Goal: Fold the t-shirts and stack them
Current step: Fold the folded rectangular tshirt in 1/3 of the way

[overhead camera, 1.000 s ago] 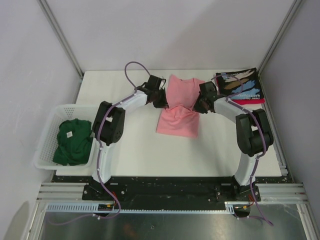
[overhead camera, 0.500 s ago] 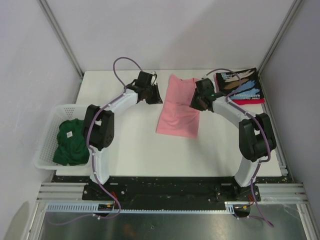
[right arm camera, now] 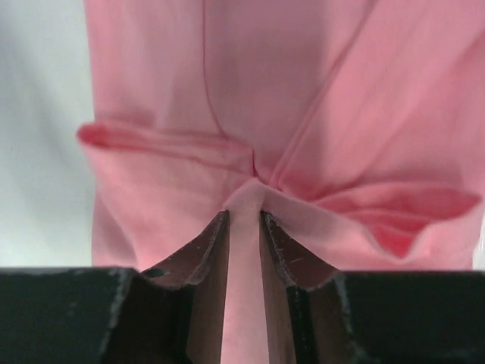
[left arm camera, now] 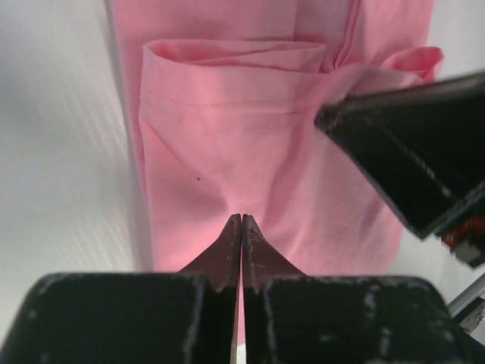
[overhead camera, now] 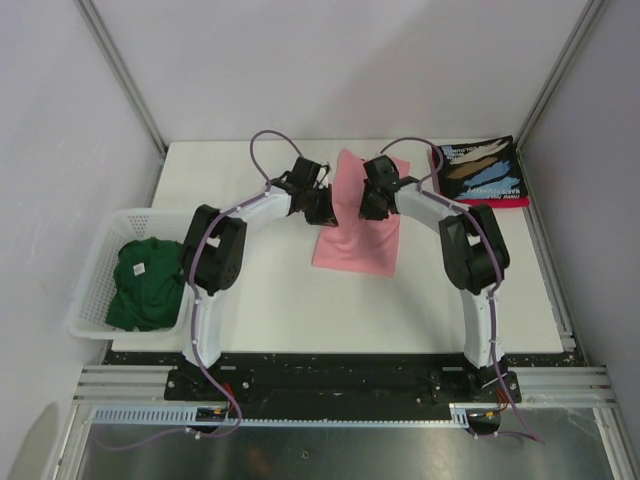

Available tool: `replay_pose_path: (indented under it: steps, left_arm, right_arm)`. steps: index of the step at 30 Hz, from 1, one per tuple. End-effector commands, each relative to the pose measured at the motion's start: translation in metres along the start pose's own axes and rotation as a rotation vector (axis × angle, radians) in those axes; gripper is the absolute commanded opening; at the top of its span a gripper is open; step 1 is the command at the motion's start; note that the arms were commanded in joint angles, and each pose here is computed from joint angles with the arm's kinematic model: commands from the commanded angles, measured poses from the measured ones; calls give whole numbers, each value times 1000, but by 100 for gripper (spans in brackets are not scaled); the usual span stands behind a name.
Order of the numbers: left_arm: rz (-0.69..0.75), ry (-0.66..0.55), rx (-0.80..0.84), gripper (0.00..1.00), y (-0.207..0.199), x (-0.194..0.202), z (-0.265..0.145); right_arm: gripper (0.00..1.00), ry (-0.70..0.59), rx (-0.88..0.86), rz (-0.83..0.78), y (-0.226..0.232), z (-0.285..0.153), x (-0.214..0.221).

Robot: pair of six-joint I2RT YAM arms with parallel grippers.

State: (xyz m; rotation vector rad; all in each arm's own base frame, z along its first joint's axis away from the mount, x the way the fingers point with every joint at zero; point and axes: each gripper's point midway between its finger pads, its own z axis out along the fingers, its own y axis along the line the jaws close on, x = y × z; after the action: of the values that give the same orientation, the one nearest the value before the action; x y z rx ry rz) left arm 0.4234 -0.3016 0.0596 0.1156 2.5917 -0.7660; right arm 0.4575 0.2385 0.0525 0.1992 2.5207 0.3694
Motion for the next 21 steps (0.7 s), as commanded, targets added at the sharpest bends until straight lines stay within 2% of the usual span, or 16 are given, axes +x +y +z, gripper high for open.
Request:
replay_pose_path:
  steps: [1, 6, 15, 21]
  left_arm:
    - [21, -32, 44, 0, -8, -19, 2]
    - [18, -40, 42, 0, -4, -25, 5]
    - [13, -96, 68, 0, -16, -56, 8]
    - [-16, -108, 17, 0, 5, -66, 33]
  right_arm:
    - [29, -29, 16, -12, 2, 16, -33]
    - [39, -15, 30, -28, 11, 23, -37]
    - [45, -67, 16, -15, 9, -12, -54]
    - [45, -84, -4, 6, 5, -32, -60]
